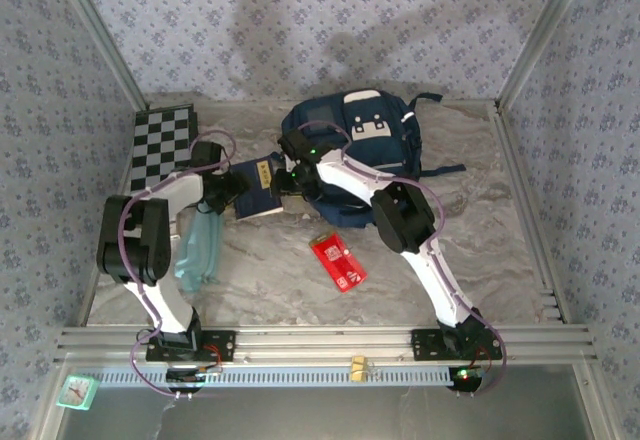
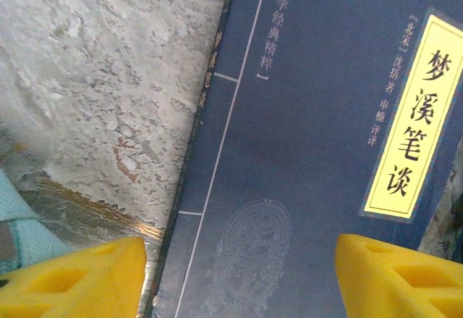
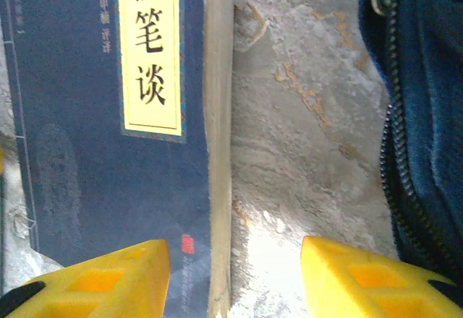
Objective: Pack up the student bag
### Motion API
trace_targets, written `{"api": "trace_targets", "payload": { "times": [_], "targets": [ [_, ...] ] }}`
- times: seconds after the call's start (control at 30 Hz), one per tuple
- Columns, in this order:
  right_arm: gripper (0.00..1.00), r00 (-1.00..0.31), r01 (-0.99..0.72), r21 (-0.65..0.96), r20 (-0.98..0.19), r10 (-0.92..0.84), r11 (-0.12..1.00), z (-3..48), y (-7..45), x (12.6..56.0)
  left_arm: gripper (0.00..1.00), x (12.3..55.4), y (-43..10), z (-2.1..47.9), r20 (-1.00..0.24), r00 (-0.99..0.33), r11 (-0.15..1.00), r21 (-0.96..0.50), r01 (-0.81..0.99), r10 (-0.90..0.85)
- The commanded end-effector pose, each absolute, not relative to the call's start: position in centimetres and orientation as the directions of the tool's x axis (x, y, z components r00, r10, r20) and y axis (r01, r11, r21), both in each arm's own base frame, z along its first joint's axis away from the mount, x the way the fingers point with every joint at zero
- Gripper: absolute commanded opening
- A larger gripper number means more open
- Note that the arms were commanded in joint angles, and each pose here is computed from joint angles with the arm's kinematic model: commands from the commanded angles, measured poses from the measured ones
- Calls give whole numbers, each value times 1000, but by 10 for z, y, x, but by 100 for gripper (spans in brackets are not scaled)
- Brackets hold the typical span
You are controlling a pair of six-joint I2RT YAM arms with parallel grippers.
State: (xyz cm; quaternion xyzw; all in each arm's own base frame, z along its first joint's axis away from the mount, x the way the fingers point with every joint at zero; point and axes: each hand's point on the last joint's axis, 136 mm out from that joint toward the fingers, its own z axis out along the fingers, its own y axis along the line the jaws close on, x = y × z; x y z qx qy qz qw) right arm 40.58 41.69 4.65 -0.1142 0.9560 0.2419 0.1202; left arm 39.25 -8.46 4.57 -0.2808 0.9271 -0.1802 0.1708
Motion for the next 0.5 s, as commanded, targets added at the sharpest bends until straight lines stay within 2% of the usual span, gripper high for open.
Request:
{"api": "trace_targets", "payload": {
  "times": [0.0, 0.1, 0.3, 0.47],
  "targets": [
    [50, -953, -266, 466, -256, -160, 844, 38, 428, 403, 68, 398, -90, 48, -205, -804, 783, -453, -427, -558],
    [49, -959, -251, 487, -240, -148, 836, 36, 432, 402, 64, 400, -95, 46, -191, -814, 780, -469, -415, -548],
    [49, -964, -230, 462, -228, -136, 857, 30, 434, 400, 63, 396, -91, 36, -180, -816, 786, -440, -434, -550],
    [48, -963, -248, 523, -224, -149, 816, 40, 448, 395, 61, 394, -97, 30, -165, -823, 782, -454, -426, -544]
  ]
}}
